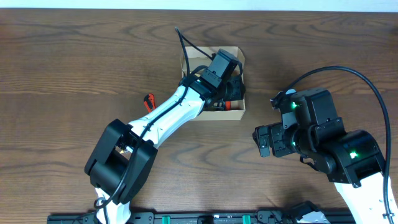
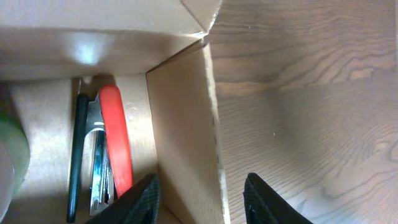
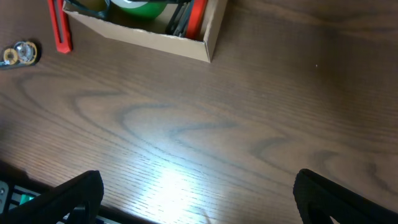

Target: Pack container

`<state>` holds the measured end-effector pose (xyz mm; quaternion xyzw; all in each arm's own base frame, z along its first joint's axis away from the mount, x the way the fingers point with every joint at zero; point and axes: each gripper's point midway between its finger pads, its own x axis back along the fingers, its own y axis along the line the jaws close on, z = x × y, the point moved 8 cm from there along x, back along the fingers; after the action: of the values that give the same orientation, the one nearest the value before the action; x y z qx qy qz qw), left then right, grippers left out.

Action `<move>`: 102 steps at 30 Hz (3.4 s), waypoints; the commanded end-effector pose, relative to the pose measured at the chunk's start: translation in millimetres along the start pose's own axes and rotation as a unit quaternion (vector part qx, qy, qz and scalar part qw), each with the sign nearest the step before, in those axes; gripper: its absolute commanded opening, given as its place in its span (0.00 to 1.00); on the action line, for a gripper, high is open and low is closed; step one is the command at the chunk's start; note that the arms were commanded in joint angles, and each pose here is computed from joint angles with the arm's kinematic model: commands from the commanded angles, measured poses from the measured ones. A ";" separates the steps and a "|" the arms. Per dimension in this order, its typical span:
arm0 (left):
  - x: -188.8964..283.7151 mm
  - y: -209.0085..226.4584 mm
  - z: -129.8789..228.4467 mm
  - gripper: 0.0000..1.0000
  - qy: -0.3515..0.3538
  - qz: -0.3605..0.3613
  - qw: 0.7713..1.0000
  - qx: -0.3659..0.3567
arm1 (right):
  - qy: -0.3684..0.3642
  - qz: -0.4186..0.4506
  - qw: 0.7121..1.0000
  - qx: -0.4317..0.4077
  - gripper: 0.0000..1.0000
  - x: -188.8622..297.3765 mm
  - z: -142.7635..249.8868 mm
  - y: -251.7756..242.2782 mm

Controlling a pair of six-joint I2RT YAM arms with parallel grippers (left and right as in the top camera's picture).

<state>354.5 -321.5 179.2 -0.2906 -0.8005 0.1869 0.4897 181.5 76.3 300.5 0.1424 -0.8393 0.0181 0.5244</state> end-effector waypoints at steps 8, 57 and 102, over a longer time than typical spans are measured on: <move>134.7 -32.6 -35.7 0.45 -0.158 -0.110 0.979 -0.065 | 0.000 -0.003 1.000 0.008 0.99 0.6 0.1 1.6; 97.6 205.8 56.8 0.66 0.012 -0.358 0.930 0.085 | 0.000 -0.003 1.000 0.008 0.99 0.6 0.1 1.7; 83.6 226.1 60.6 0.06 0.051 -0.335 0.936 0.092 | 0.000 -0.003 1.000 0.008 0.99 0.6 0.1 1.6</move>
<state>334.1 -98.4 77.9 0.0362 -0.8077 0.0826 0.5827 181.5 76.3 300.5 0.1422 -0.8393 0.0182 0.5244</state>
